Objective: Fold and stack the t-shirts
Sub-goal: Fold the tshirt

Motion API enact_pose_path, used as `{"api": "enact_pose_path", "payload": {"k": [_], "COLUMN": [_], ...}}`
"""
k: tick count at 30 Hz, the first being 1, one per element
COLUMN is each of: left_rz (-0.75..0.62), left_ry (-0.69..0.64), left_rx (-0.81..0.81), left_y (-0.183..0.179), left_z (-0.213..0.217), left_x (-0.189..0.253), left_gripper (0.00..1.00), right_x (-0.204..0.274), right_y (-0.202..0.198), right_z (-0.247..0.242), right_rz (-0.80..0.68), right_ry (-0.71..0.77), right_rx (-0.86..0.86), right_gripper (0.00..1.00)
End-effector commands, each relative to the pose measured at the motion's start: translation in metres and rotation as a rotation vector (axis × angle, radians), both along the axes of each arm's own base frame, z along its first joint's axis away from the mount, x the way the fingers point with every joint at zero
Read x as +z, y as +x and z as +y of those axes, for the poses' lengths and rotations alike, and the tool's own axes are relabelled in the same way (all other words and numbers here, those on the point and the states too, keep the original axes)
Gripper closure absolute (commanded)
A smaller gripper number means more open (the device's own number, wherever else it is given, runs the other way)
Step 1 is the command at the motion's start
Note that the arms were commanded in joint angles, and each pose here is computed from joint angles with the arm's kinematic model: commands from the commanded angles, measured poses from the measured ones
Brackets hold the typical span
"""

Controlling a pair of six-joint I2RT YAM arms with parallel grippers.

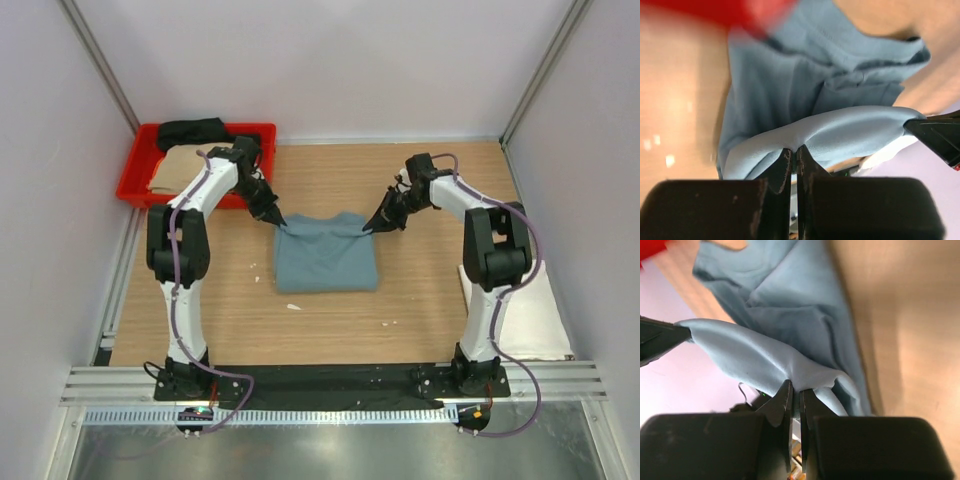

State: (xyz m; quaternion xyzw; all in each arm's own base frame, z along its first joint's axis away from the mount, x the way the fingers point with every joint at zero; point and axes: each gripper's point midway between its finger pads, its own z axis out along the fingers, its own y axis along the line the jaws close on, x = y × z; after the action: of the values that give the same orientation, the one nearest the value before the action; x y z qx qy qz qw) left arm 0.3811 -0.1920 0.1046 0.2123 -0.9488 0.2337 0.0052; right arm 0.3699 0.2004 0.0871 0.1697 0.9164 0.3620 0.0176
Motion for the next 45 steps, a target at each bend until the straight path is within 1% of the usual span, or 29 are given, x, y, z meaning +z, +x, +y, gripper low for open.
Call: {"api": "enact_pose_path", "payload": {"k": [1, 2, 3, 5, 6, 7, 8, 9, 11, 12, 13, 15, 16, 19, 20, 21, 22, 23, 24, 26, 27, 29, 30, 32, 34, 39, 41, 42, 45], "left_rz": [-0.111, -0.091, -0.069, -0.099, -0.09, -0.111, -0.132, -0.16, -0.22, -0.239, -0.297, -0.343, -0.412, -0.45, -0.489, -0.46, -0.454, -0.474, -0.469, -0.406, -0.444, -0.418, -0.443, -0.421, -0.441, -0.479, -0.471, -0.492, -0.488], "left_ry": [-0.021, -0.034, -0.03, -0.019, -0.035, -0.045, -0.031, 0.003, 0.034, 0.046, 0.092, 0.152, 0.19, 0.254, 0.26, 0.272, 0.275, 0.254, 0.232, 0.205, 0.184, 0.183, 0.16, 0.152, 0.155, 0.14, 0.117, 0.106, 0.086], "left_rx": [-0.022, -0.01, 0.003, -0.005, 0.003, 0.009, 0.009, 0.01, -0.001, -0.01, -0.006, -0.034, -0.025, -0.064, -0.077, -0.124, -0.141, -0.155, -0.174, -0.195, -0.208, -0.224, -0.227, -0.235, -0.225, -0.195, -0.206, -0.204, -0.213], "left_y": [0.046, 0.05, 0.057, 0.07, 0.076, 0.083, 0.089, 0.093, 0.1, 0.099, 0.101, 0.094, 0.091, 0.072, 0.063, 0.046, 0.037, 0.025, 0.015, -0.013, -0.019, -0.034, -0.033, -0.038, -0.03, -0.013, -0.008, -0.002, 0.002], "left_z": [0.007, 0.007, 0.011, 0.014, 0.015, 0.015, 0.018, 0.022, 0.027, 0.029, 0.037, 0.045, 0.052, 0.058, 0.057, 0.051, 0.048, 0.044, 0.036, 0.032, 0.025, 0.024, 0.019, 0.018, 0.017, 0.01, 0.004, 0.001, -0.004], "left_x": [0.006, -0.001, -0.014, -0.016, -0.025, -0.022, -0.021, -0.019, -0.007, -0.001, 0.017, 0.028, 0.054, 0.062, 0.078, 0.064, 0.06, 0.069, 0.063, 0.04, 0.047, 0.031, 0.034, 0.019, 0.01, -0.012, -0.02, -0.019, -0.024], "left_gripper": [1.0, 1.0, 1.0, 0.99, 0.93, 0.92, 0.89, 0.81, 0.75, 0.69, 0.65, 0.6, 0.59, 0.55, 0.54, 0.53, 0.53, 0.52, 0.52, 0.53, 0.52, 0.52, 0.52, 0.52, 0.48, 0.46, 0.46, 0.46, 0.46], "right_x": [0.028, 0.027, 0.014, 0.021, 0.01, 0.011, 0.01, 0.01, 0.015, 0.019, 0.028, 0.035, 0.043, 0.037, 0.047, 0.043, 0.032, 0.027, 0.032, 0.015, 0.018, 0.002, -0.001, -0.01, -0.015, -0.028, -0.029, -0.03, -0.035], "right_y": [0.065, 0.073, 0.082, 0.1, 0.107, 0.114, 0.116, 0.119, 0.122, 0.124, 0.125, 0.125, 0.125, 0.113, 0.107, 0.099, 0.087, 0.08, 0.075, 0.055, 0.049, 0.035, 0.029, 0.019, 0.011, -0.001, -0.004, -0.004, -0.006], "right_z": [0.003, 0.004, 0.003, 0.005, 0.002, 0.001, 0.001, 0.001, 0.0, -0.001, -0.005, -0.015, -0.024, -0.041, -0.042, -0.044, -0.048, -0.05, -0.051, -0.053, -0.05, -0.049, -0.047, -0.043, -0.032, -0.017, -0.011, -0.009, -0.005], "right_rz": [-0.19, -0.19, -0.168, -0.196, -0.183, -0.19, -0.194, -0.205, -0.232, -0.249, -0.272, -0.309, -0.329, -0.343, -0.369, -0.372, -0.343, -0.335, -0.367, -0.348, -0.374, -0.375, -0.38, -0.403, -0.43, -0.426, -0.437, -0.437, -0.417], "right_ry": [0.075, 0.09, 0.087, 0.121, 0.125, 0.132, 0.138, 0.142, 0.148, 0.152, 0.14, 0.092, 0.052, -0.073, -0.091, -0.113, -0.13, -0.149, -0.16, -0.182, -0.192, -0.21, -0.216, -0.202, -0.175, -0.155, -0.132, -0.125, -0.103], "right_rx": [0.008, 0.009, 0.002, -0.019, -0.038, -0.052, -0.053, -0.055, -0.058, -0.048, -0.046, -0.041, -0.058, -0.047, -0.037, -0.013, -0.005, 0.001, 0.021, 0.045, 0.062, 0.093, 0.105, 0.124, 0.155, 0.202, 0.213, 0.215, 0.22], "right_gripper": [0.94, 0.93, 0.91, 0.87, 0.82, 0.8, 0.76, 0.67, 0.61, 0.53, 0.5, 0.4, 0.38, 0.32, 0.28, 0.01, 0.0, 0.0, 0.0, 0.0, 0.0, 0.0, 0.0, 0.0, 0.0, 0.01, 0.06, 0.12, 0.22]}}
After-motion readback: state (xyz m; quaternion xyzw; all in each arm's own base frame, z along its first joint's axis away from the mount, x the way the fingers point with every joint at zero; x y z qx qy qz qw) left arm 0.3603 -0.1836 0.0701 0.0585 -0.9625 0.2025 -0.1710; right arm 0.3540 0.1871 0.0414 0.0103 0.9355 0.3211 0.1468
